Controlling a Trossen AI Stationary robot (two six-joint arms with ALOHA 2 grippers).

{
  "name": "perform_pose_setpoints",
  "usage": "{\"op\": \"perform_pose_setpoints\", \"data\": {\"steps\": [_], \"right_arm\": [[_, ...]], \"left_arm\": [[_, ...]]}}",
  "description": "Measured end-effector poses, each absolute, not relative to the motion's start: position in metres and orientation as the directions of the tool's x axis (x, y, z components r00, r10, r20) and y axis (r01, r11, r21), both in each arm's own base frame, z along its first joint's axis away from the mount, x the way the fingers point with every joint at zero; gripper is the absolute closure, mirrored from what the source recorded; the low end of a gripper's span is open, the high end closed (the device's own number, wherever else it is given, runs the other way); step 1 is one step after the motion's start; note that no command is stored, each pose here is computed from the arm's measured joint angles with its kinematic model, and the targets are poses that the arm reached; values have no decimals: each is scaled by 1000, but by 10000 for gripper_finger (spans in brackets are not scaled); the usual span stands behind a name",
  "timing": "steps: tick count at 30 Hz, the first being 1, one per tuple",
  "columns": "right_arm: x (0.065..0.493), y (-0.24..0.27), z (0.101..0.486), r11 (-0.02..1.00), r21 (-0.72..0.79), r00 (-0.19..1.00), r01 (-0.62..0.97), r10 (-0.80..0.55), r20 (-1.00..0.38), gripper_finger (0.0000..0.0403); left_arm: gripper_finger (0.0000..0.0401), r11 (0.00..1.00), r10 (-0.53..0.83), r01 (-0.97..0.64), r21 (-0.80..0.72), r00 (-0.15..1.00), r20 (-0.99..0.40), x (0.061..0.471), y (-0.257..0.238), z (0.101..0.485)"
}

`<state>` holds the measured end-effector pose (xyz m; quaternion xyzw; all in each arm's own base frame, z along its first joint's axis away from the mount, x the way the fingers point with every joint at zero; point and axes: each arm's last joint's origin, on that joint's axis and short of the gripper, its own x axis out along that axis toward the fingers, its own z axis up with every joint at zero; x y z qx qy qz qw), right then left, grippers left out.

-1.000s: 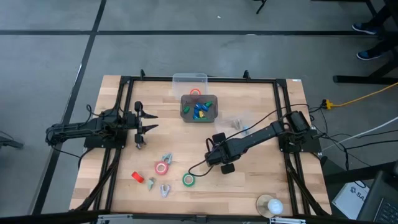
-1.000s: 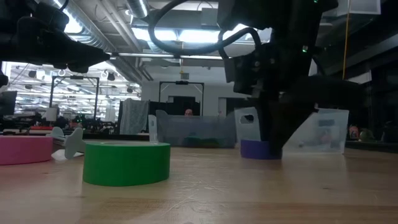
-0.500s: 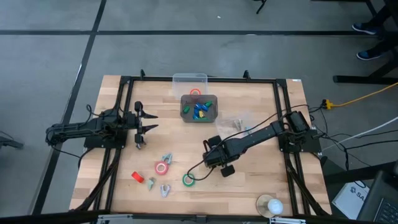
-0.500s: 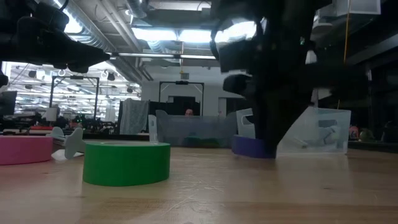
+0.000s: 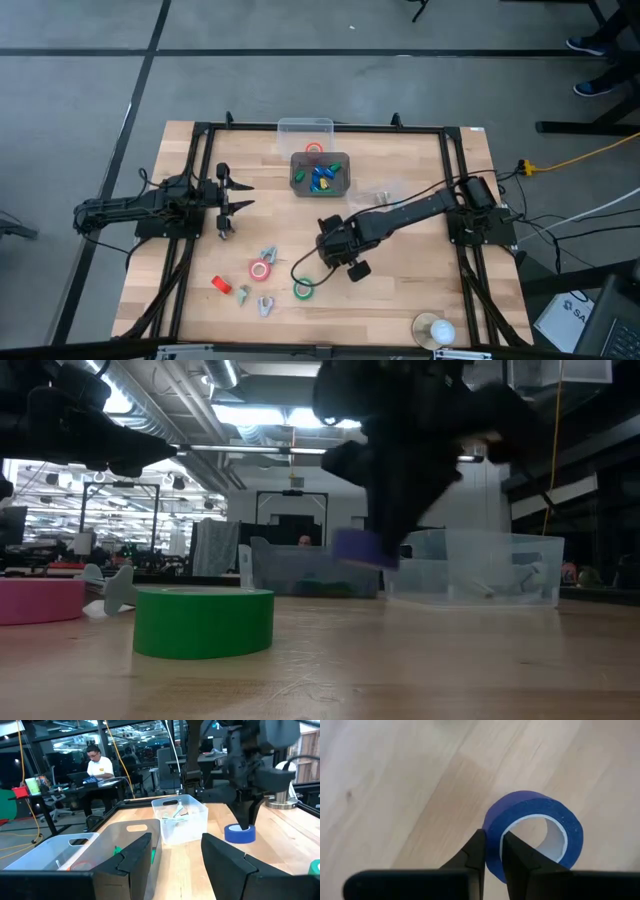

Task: Pick and place Stapler, Stapler remover, tape
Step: Put the blue tape into the top transparent bin

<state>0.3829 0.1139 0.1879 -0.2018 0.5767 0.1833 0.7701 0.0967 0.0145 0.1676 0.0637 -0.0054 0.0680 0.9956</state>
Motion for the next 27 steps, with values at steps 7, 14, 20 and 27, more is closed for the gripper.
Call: {"op": "perform_pose_setpoints", "data": {"steps": [7, 14, 20, 27], "right_arm": [[398, 105, 212, 830, -97, 336, -550, 114, -935, 357], [415, 90, 243, 806, -167, 441, -567, 127, -888, 357], [428, 65, 263, 818, -224, 526, -530, 110, -843, 357], [438, 26, 271, 853, -258, 602, -454, 80, -795, 357]], "left_arm": [[232, 983, 135, -136, 126, 991, 20, 97, 14, 168], [232, 983, 135, -137, 126, 991, 23, 97, 14, 168], [232, 983, 135, -136, 126, 991, 22, 97, 14, 168], [232, 983, 135, -136, 126, 991, 22, 97, 14, 168]]}}
